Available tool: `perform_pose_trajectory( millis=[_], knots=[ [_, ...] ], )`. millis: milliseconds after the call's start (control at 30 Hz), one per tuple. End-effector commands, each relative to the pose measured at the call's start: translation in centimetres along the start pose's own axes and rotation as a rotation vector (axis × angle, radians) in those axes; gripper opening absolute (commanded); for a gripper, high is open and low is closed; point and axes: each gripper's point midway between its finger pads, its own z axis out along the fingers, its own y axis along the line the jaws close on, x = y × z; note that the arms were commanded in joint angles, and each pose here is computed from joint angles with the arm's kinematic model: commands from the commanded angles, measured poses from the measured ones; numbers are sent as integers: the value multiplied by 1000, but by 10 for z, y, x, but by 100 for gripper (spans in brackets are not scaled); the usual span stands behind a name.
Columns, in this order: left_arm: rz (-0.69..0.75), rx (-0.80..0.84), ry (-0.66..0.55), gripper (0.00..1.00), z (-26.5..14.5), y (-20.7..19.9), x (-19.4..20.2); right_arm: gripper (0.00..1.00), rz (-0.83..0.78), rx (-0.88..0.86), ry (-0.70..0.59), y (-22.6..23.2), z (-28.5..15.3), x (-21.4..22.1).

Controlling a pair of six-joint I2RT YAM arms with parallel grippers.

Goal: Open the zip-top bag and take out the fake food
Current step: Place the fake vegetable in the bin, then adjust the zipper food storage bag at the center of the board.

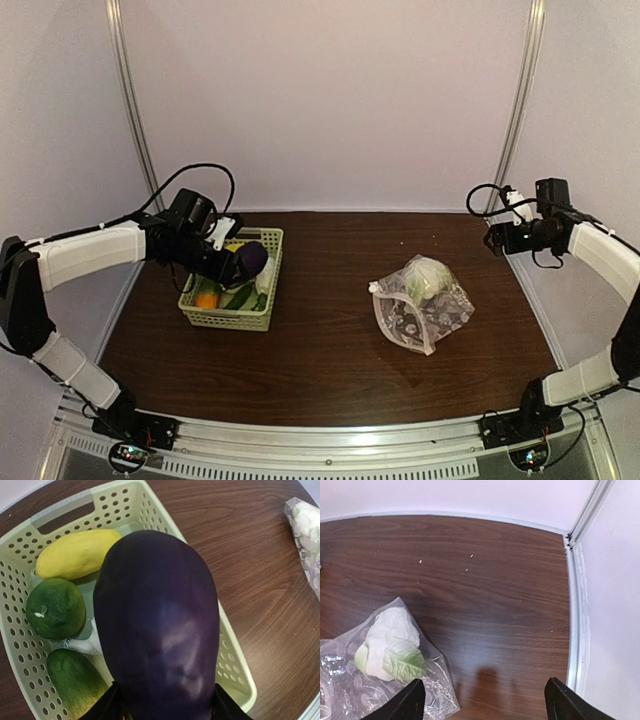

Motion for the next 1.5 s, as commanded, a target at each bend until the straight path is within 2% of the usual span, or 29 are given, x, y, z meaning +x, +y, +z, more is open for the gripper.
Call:
perform_pose_trajectory(
  millis=[0, 133, 233, 300, 400, 500, 533, 633, 667, 767, 867, 900, 967, 1033, 1067, 1100, 1233, 1467],
  knots=[
    [-85, -6, 55, 40, 18, 15, 13, 84, 53, 177, -95, -30, -8, -10],
    [-102, 41, 75, 38, 24, 8, 22, 84, 33, 127, -116, -20, -7, -6],
    [-96, 58, 58, 40, 24, 6, 26, 84, 27, 102, -109, -16, -3, -3],
    [-94, 57, 53, 46, 25, 6, 29, 85, 27, 85, -89, -14, 3, 1],
    [-77, 47, 52, 61, 25, 8, 28, 84, 14, 32, -59, -6, 9, 6],
    [-35, 7, 27, 70, 22, 15, 22, 76, -15, -71, -60, 12, 7, 5],
    [-20, -9, 7, 75, 18, 17, 18, 72, -27, -123, -70, 22, 3, 4],
    [33, -68, -85, 78, 3, 24, 3, 68, -128, -296, -90, 64, -12, 2],
    [53, -96, -131, 88, -5, 28, -5, 68, -178, -350, -89, 78, -20, 2],
    [104, -195, -262, 97, -34, 38, -28, 69, -337, -518, -56, 126, -49, 9],
    [6, -431, -460, 97, -86, 72, -58, 69, -500, -605, 12, 164, -75, 25],
    [-66, -509, -520, 97, -102, 85, -61, 69, -554, -621, 34, 177, -81, 31],
    [-74, -534, -580, 97, -115, 88, -68, 71, -637, -632, 73, 194, -89, 41],
    [-26, -468, -588, 96, -114, 75, -73, 72, -687, -632, 101, 208, -92, 50],
    [0, -416, -588, 91, -113, 66, -75, 72, -707, -632, 114, 214, -93, 54],
    [17, -354, -591, 81, -111, 56, -77, 72, -714, -625, 124, 220, -92, 57],
    [-60, -159, -604, 67, -103, 27, -79, 72, -759, -579, 165, 234, -82, 69],
    [33, -13, -577, 64, -80, -50, -76, 72, -754, -546, 215, 246, -70, 83]
  ],
)
